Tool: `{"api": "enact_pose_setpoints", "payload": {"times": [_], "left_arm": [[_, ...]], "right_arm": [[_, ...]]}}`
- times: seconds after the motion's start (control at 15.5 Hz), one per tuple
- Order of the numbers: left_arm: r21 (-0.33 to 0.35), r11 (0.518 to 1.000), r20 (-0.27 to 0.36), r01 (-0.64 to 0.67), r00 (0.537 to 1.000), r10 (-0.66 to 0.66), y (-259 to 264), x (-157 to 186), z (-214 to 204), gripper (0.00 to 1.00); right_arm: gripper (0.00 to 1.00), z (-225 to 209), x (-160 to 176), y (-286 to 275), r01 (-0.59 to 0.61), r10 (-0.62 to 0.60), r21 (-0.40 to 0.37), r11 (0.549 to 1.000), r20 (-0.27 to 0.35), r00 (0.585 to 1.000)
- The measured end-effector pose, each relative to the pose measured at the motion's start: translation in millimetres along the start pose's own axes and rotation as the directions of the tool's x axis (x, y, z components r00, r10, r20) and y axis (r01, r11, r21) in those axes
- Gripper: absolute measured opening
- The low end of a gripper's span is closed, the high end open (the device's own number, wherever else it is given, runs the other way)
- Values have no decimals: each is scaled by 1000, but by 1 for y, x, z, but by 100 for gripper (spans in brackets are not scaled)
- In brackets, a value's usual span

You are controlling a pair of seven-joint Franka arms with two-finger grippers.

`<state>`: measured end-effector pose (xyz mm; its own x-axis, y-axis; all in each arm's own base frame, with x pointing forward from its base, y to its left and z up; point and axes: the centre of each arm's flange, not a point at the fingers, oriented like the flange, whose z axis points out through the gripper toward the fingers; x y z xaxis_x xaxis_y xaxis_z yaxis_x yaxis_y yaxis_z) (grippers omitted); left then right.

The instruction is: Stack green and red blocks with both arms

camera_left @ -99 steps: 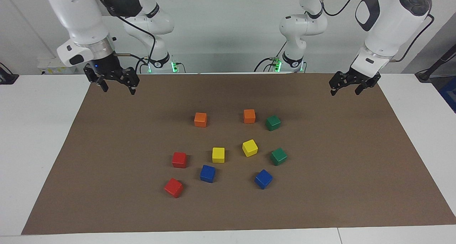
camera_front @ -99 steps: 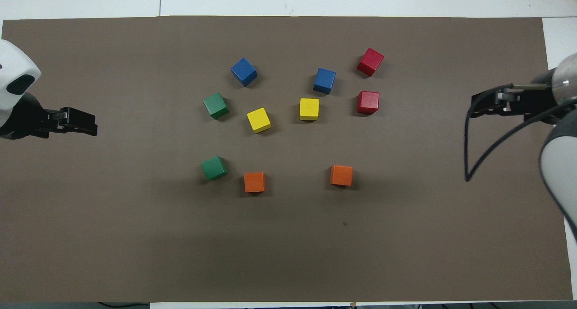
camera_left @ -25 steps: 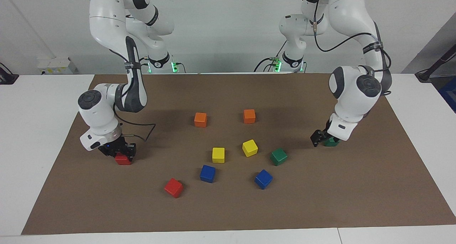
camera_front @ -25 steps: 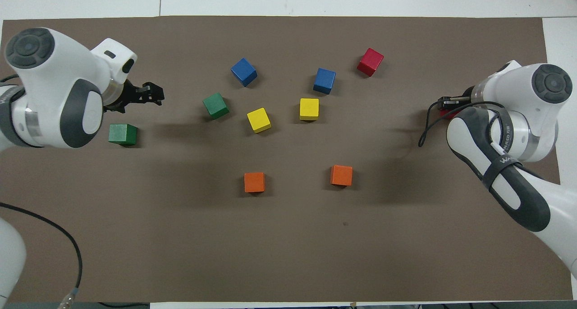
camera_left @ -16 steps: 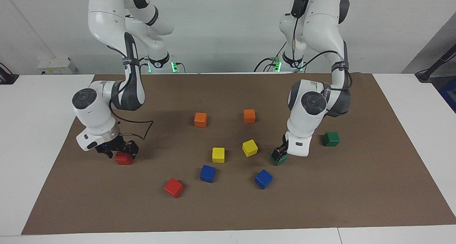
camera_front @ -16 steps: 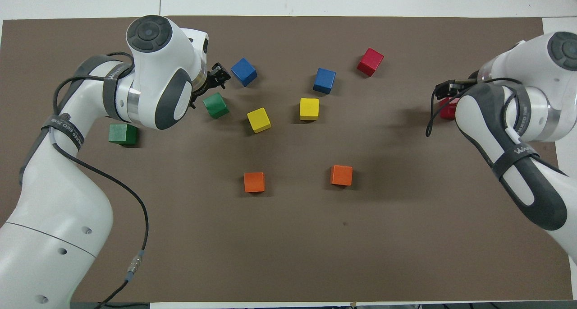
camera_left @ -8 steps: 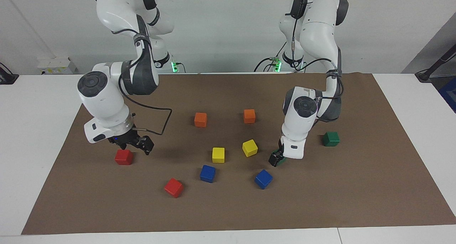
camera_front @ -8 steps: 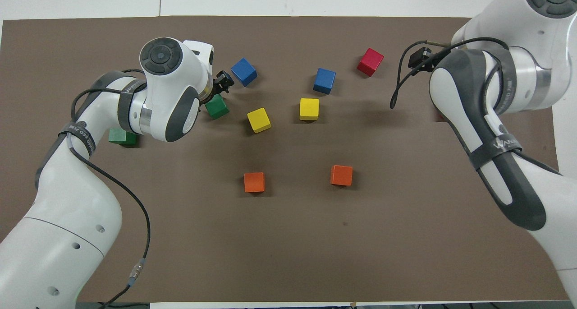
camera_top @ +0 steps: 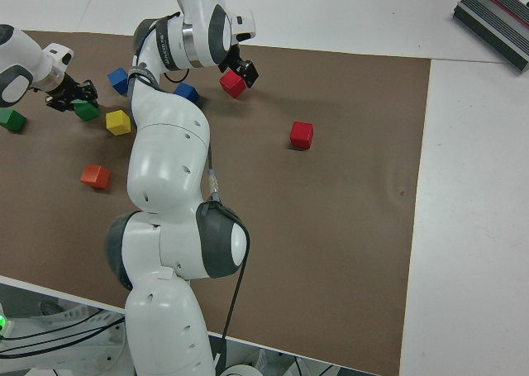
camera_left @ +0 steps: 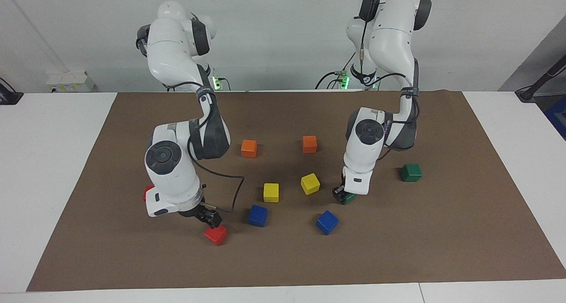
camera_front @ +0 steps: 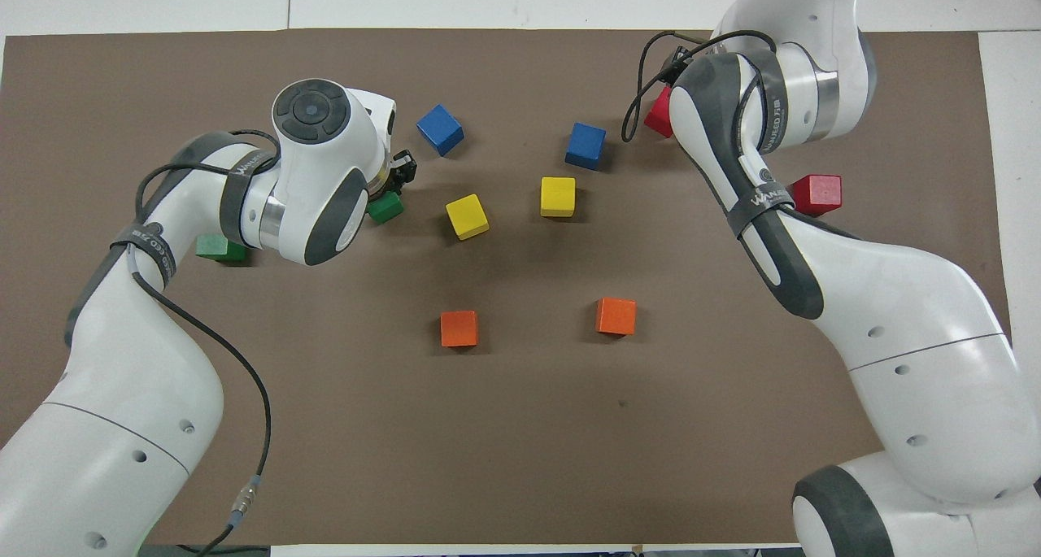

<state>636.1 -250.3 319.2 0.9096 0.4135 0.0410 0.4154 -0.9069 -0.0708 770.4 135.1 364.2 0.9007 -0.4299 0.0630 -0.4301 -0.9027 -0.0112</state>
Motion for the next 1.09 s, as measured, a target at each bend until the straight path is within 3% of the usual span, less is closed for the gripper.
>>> {"api": "enact_pose_setpoints", "payload": {"times": [0.32,0.64,1.09], "left_arm": [[39,968,35,-247,969,246,-96,46,-60,55],[-30,916,83,-399,913,400,-213,76,-68,55],[-81,880,80,-468,877,473,-241,79,-46,55]], "right_arm": [[100,-5,2,-12,12,-9,50,999,-47,999],[100,5,0,-25,27,-21,84,996,-75,997],[100,29,0,-25,25,-21,76,997,-65,998]]}}
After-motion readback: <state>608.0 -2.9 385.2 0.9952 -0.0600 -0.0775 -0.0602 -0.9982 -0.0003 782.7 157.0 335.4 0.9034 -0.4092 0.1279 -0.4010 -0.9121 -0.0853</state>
